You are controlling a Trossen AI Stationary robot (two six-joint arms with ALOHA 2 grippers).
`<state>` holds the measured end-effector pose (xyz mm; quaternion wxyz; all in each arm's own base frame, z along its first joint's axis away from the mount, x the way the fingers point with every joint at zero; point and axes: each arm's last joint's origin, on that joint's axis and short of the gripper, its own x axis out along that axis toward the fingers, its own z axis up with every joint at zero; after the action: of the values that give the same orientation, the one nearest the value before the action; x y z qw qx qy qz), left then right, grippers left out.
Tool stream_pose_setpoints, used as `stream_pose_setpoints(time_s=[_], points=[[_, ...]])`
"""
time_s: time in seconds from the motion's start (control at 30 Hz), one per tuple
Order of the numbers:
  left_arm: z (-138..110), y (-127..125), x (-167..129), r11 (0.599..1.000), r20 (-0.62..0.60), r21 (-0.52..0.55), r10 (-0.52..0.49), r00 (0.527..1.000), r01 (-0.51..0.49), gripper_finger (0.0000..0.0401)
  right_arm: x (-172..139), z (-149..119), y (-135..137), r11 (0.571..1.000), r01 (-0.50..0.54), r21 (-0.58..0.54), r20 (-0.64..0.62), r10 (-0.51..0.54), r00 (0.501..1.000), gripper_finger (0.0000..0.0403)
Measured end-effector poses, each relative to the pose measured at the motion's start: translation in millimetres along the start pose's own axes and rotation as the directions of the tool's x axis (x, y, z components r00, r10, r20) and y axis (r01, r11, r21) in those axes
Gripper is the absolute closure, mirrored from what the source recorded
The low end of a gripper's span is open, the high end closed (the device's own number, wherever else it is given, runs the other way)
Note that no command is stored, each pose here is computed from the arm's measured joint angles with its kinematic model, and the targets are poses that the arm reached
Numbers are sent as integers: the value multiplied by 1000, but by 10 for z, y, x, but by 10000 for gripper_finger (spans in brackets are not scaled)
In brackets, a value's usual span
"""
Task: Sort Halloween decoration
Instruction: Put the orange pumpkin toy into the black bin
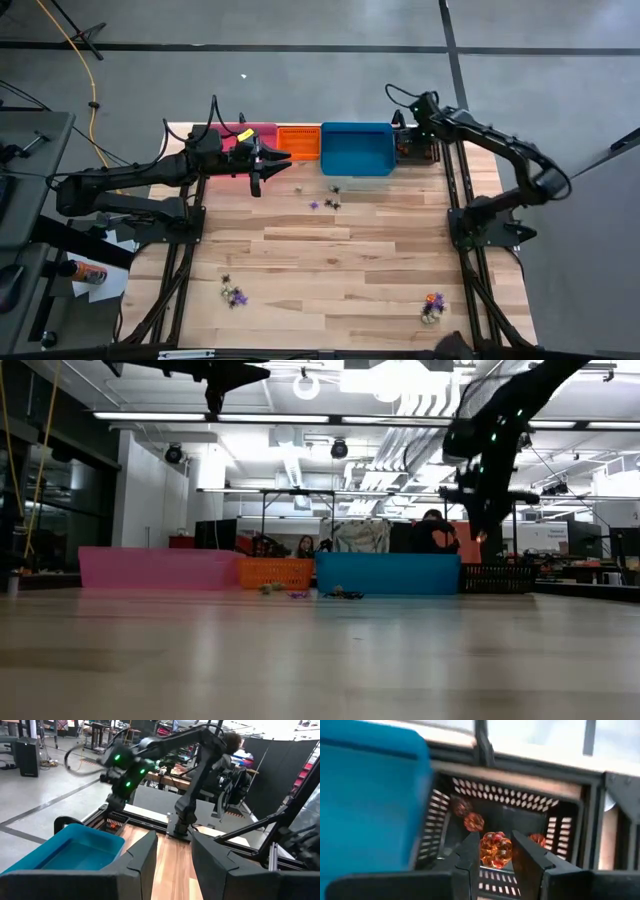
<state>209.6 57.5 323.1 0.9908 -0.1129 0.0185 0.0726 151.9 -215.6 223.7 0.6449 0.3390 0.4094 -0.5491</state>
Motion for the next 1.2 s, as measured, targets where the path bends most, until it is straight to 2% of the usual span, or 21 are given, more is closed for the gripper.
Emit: stream_pose_setpoints(time_s=[0.17, 0.4, 0.8, 0.93, 1.07, 1.13, 1.2], points=[[0, 0, 0, 1000, 0, 0, 1, 1000, -1, 293, 332, -10, -8, 995, 50, 83, -126, -39, 991, 320], [-1, 1, 0, 1000, 0, 0, 1, 1000, -1, 293, 469, -18, 11, 996, 69, 59, -157, -59, 986, 311], [-3, 1, 0, 1000, -1, -19, 2, 1000, -2, 293, 466, 25, -24, 994, 104, 39, -110, -99, 989, 193], [-3, 1, 0, 1000, -1, -19, 2, 1000, -2, 293, 343, 82, -3, 1000, -4, 2, -94, 4, 996, 180], [-2, 1, 0, 1000, -1, -19, 2, 1000, -2, 293, 79, 117, 18, 990, -134, -51, -22, 133, 991, 179], [-2, 1, 0, 1000, -1, -18, 2, 1000, -2, 293, -107, 125, 67, 966, -244, -87, 34, 248, 968, 179], [-3, 1, 0, 1000, -1, -18, 2, 1000, -2, 293, -314, 120, 157, 910, -392, -137, 86, 406, 910, 179]])
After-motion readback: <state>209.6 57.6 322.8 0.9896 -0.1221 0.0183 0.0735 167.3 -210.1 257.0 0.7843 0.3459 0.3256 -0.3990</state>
